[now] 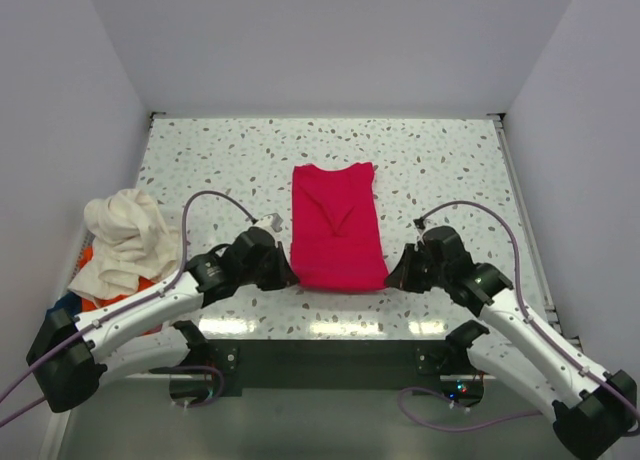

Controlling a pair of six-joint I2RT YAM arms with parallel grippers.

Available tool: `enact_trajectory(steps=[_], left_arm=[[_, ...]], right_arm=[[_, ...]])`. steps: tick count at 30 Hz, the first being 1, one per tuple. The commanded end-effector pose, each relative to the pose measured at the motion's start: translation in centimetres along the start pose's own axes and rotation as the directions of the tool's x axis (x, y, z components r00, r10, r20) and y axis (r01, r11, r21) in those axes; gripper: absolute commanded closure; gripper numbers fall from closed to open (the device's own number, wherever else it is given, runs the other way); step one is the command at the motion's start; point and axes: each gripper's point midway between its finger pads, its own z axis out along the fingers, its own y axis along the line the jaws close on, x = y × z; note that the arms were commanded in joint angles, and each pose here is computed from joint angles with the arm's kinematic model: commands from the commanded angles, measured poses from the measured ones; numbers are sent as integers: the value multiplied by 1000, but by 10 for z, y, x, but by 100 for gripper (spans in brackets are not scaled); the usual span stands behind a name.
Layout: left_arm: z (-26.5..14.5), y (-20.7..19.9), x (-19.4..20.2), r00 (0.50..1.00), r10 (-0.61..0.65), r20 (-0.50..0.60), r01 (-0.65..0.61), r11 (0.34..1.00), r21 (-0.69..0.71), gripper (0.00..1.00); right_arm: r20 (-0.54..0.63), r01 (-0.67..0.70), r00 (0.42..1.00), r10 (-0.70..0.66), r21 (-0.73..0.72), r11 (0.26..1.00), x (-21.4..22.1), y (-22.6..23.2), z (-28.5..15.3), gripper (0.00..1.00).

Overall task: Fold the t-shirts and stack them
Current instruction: Fold the tshirt

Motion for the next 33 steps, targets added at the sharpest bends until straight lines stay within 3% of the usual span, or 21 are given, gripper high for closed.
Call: enact_trajectory(steps=[1,8,15,33], left_arm=[[-4,3,-3,1000,22,8,-22,999,-27,100],[2,21,11,999,35,-10,-36,998,-48,100],[4,8,-2,998,65,13,-64,998,-26,100],[22,-34,-163,978,88,187,-90,996,5,100]], right_arm=[[-5,46,999,-46,17,999,-3,-1,-4,100],[-18,57,998,-56,27,998,5,-9,0,100],[18,86,996,-87,41,995,-11,-4,-1,100],[138,133,978,-154,151,980,-142,47,43,100]])
